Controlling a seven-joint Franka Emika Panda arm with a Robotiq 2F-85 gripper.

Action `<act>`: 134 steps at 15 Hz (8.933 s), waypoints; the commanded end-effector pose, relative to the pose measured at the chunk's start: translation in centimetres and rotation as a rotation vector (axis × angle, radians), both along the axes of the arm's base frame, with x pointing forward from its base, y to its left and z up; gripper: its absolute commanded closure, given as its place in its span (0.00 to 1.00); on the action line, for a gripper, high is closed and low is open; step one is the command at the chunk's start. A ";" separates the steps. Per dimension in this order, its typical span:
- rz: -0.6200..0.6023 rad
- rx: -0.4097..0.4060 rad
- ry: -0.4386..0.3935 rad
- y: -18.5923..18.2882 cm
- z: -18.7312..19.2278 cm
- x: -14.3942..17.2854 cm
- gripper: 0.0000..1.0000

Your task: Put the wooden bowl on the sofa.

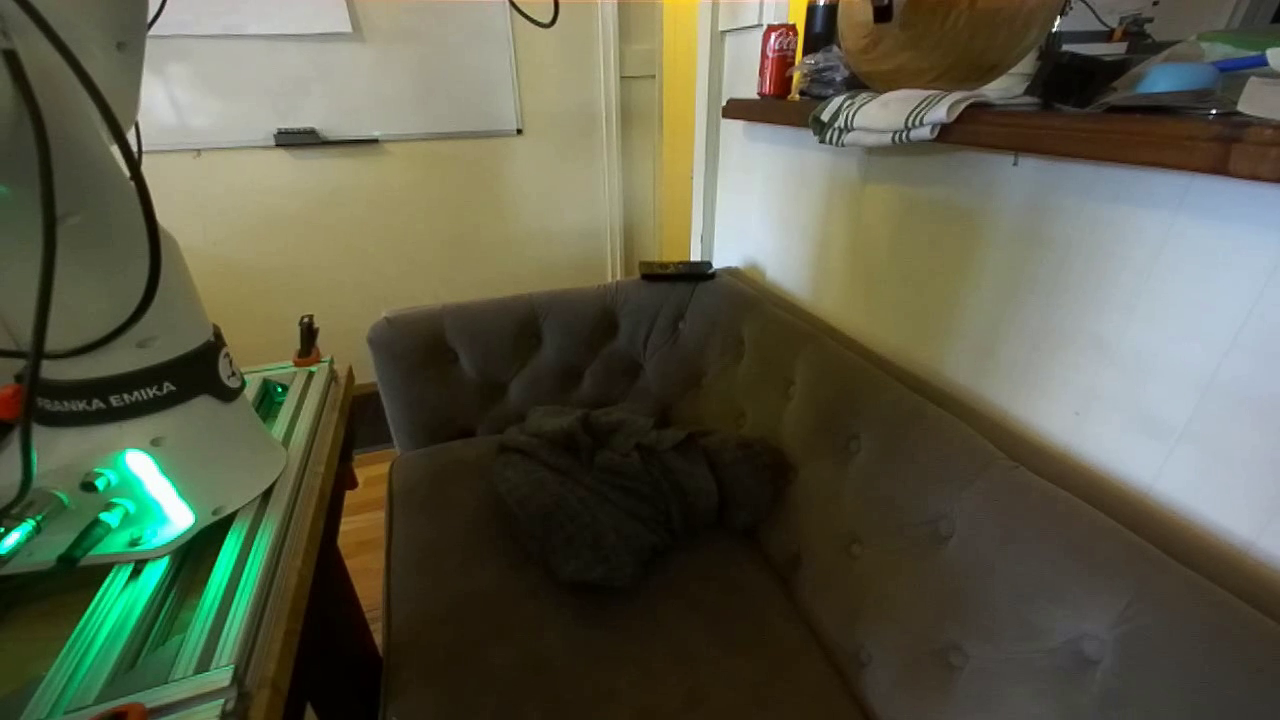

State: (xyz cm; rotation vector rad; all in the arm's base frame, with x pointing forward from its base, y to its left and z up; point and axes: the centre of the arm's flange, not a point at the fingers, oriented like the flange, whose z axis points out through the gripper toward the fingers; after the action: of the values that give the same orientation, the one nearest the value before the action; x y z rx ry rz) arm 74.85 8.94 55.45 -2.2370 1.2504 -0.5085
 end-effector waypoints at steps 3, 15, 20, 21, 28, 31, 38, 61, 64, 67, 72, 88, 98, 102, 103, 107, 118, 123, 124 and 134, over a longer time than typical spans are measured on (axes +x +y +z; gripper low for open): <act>-0.019 -0.031 -0.004 0.6 0.0 1.9 0.00; 0.018 -0.054 0.110 2.3 -3.1 3.3 0.28; 0.019 -0.053 0.088 2.3 -2.7 3.4 0.63; 0.019 -0.054 0.086 2.3 -2.6 3.4 0.69; 0.003 -0.069 0.069 1.6 -2.3 3.4 0.97; 0.001 -0.076 0.036 1.6 -1.0 3.3 0.96; -0.039 -0.052 -0.045 0.8 3.0 3.1 0.96; 0.412 -0.003 -0.130 -12.2 12.0 -20.5 0.96; 0.400 -0.035 -0.082 -12.3 11.2 -18.4 0.84; 0.393 -0.027 -0.084 -12.6 11.2 -19.1 0.84; 0.432 -0.048 -0.066 -12.9 9.4 -21.3 0.96; 0.690 -0.362 0.333 -28.7 0.7 -36.1 0.96; 0.675 -0.419 0.312 -28.8 -4.3 -36.4 0.96; 0.706 -0.477 0.353 -30.3 -14.9 -36.6 0.96; 0.709 -0.465 0.354 -30.8 -17.6 -36.8 0.96; 0.661 -0.402 0.341 -33.4 -25.9 -38.2 0.96; 0.339 -0.233 0.356 -39.1 -32.6 -41.3 0.84; 0.246 -0.189 0.334 -39.2 -35.5 -41.4 0.96; 0.208 -0.167 0.347 -39.3 -36.9 -41.6 0.96; -0.137 -0.230 0.375 -35.1 -48.2 -38.8 0.96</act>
State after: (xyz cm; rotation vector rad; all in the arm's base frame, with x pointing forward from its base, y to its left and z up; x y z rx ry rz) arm 33.58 -28.39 10.12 -2.5050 1.6014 -0.2420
